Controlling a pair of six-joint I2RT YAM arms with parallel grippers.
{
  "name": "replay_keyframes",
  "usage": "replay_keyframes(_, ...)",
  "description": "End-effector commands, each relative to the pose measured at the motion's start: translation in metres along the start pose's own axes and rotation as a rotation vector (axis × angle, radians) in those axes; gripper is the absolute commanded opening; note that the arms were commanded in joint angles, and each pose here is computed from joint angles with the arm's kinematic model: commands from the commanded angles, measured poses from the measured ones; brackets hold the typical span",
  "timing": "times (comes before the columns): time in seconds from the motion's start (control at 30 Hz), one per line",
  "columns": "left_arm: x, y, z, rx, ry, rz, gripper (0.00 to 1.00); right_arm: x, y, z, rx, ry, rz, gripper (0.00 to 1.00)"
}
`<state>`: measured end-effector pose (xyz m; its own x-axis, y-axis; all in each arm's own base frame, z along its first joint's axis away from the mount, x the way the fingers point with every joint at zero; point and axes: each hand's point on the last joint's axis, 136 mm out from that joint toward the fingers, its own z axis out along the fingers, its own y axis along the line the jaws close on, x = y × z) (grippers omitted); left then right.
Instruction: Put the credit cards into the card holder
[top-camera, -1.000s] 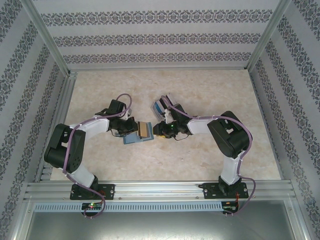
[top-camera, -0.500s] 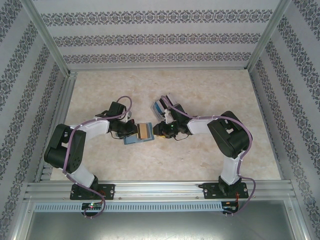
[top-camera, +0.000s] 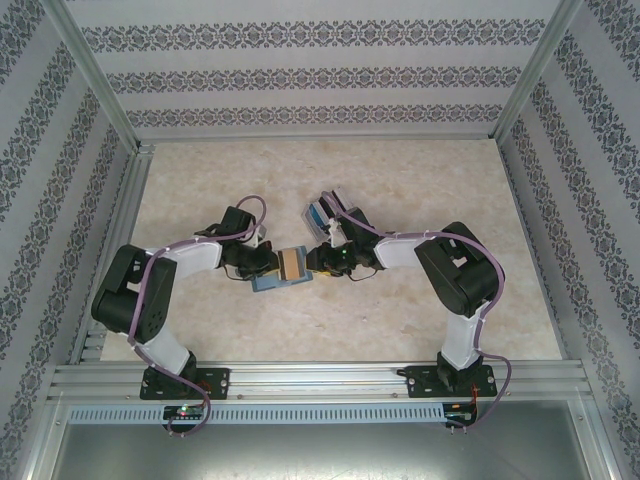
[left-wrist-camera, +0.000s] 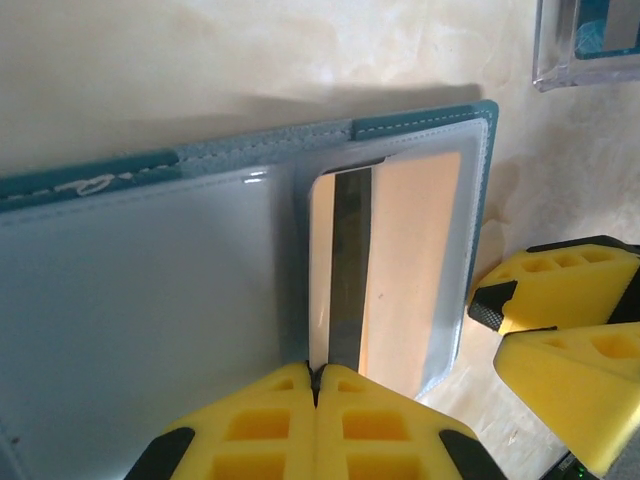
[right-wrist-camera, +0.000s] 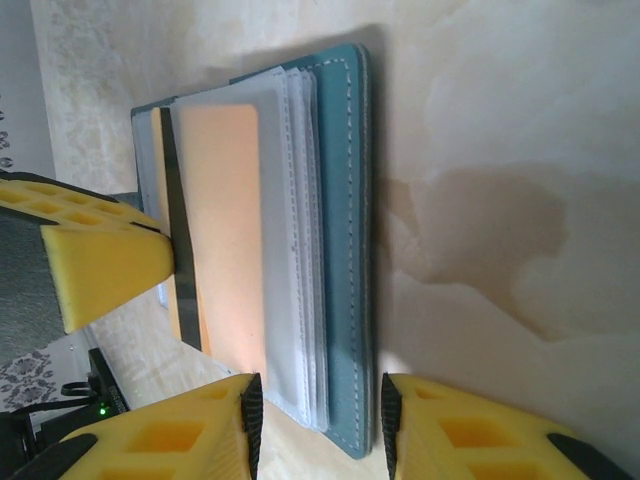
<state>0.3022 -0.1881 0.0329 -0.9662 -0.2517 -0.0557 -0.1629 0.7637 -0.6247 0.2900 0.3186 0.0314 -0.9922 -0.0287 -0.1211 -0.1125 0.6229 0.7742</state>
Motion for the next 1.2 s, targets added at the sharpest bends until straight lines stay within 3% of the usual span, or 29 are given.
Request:
replay_keyframes(0.0, 0.004, -0.001, 0.010, 0.002, 0.020, -0.013, 0.01, 0.006, -0.001, 0.005, 0.006, 0.032, -0.007, 0.40)
replay_keyframes(0.47, 0.005, -0.016, 0.029, 0.011, 0.044, 0.005, 0.11, 0.007, -0.001, 0.005, 0.006, 0.034, -0.008, 0.40)
replay_keyframes(0.77, 0.004, -0.011, 0.010, -0.071, 0.013, 0.036, 0.33, 0.008, -0.001, 0.004, 0.010, 0.035, -0.009, 0.40)
replay_keyframes(1.17, -0.007, -0.025, -0.019, -0.121, -0.024, 0.099, 0.40, 0.007, 0.000, -0.007, 0.040, 0.025, -0.032, 0.40)
